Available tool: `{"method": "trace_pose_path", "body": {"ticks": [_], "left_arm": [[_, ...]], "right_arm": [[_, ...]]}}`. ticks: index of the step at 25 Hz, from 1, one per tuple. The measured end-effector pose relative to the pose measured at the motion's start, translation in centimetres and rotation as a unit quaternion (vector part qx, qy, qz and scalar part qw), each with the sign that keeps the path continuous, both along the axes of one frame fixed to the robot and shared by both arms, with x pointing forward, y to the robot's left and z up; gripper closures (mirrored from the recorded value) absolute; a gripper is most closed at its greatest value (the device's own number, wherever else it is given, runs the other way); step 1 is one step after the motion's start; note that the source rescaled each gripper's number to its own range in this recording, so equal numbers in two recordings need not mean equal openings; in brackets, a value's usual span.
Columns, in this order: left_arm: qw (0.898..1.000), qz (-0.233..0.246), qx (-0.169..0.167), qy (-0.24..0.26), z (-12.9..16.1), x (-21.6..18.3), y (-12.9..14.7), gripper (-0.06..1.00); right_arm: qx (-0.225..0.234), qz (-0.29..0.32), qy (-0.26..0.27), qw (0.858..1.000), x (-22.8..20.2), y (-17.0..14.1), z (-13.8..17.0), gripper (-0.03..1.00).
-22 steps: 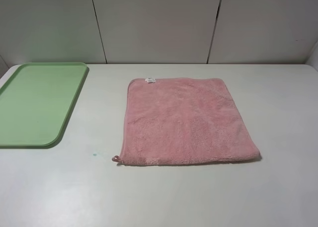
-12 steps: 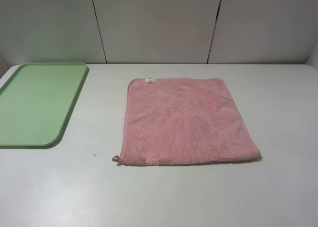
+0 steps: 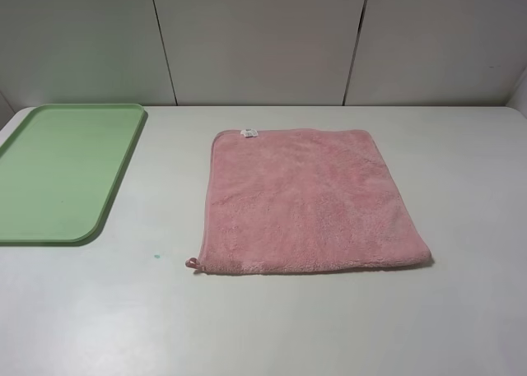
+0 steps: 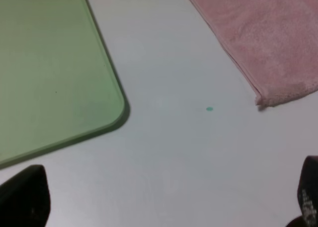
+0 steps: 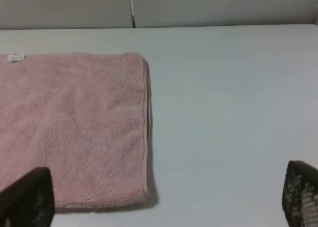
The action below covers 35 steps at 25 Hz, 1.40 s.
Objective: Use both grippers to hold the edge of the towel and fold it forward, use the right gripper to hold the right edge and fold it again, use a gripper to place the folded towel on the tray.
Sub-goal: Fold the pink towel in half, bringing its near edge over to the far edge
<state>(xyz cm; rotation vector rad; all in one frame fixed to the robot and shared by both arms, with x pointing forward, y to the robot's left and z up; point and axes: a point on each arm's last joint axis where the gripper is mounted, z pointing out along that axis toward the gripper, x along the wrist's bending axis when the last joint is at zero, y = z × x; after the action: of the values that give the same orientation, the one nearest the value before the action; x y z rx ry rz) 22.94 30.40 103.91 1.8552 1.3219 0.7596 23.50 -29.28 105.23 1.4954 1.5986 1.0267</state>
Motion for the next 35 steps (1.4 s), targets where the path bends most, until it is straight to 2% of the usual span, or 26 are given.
{"method": "trace_pose_path", "body": {"ticks": [28,35], "left_arm": [[1.000,0.000,0.000,0.001,0.0,0.0,0.0,-0.06],[0.997,-0.001,0.021,0.071,0.3,2.1,-0.6,-0.06]], "right_arm": [[0.000,0.000,0.000,1.000,0.0,0.0,0.0,-0.03],[0.009,0.006,0.003,1.000,0.2,0.2,0.8,-0.03]]}}
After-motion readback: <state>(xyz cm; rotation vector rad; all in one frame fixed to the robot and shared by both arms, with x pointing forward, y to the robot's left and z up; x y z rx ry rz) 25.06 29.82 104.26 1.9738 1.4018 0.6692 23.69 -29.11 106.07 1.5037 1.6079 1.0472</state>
